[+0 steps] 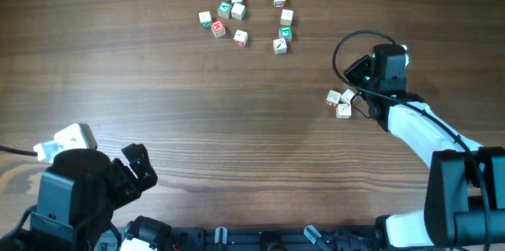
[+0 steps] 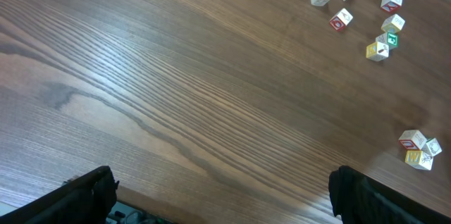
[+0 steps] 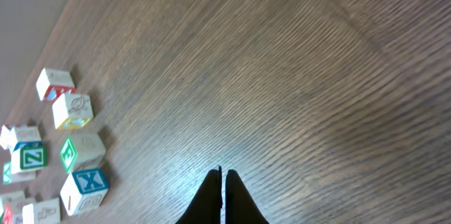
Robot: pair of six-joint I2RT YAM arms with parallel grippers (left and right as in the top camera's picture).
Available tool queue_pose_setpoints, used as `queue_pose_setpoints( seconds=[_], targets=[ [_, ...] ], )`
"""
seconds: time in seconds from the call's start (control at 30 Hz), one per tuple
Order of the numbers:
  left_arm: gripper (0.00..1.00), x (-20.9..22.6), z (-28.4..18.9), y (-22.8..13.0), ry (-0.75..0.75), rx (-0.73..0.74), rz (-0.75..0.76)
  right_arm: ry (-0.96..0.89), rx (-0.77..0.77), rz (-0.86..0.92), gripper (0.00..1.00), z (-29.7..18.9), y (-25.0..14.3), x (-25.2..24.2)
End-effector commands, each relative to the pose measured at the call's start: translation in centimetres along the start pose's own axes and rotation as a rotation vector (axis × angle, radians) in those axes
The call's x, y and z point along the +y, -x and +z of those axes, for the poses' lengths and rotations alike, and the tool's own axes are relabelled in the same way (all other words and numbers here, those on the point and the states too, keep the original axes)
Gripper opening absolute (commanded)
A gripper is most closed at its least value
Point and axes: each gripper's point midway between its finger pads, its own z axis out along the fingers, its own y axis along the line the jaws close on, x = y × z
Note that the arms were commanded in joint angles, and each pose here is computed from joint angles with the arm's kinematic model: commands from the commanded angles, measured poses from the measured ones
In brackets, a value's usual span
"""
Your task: Form a circle
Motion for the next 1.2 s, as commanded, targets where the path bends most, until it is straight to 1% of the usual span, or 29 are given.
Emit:
queue_pose_setpoints(
  seconds=[0.0,0.1,0.3,0.6,1.17],
  targets=[
    [1.0,-0.1,0.0,0.0,-0.001,0.002,-0.013,0.053,0.028,-0.056,0.05,-0.3,-1.1,2.2],
    [1.0,-0.1,0.0,0.0,-0.001,0.002,-0.013,0.049,0.038,-0.073,0.05,-0.3,-2.0,2.5],
    [1.0,-0.1,0.0,0.0,-0.001,0.002,-0.013,0.01,0.073,-0.053,0.05,0.8,-3.2,1.4],
    [1.0,-0.1,0.0,0.0,-0.001,0.002,-0.013,-0.009,0.133,-0.047,0.05,0.7,-4.6,0.9],
    [1.0,-0.1,0.0,0.0,-0.001,0.002,-0.013,-0.037,0.199,-0.032,0.05,0.4,-6.1,0.1]
  ],
)
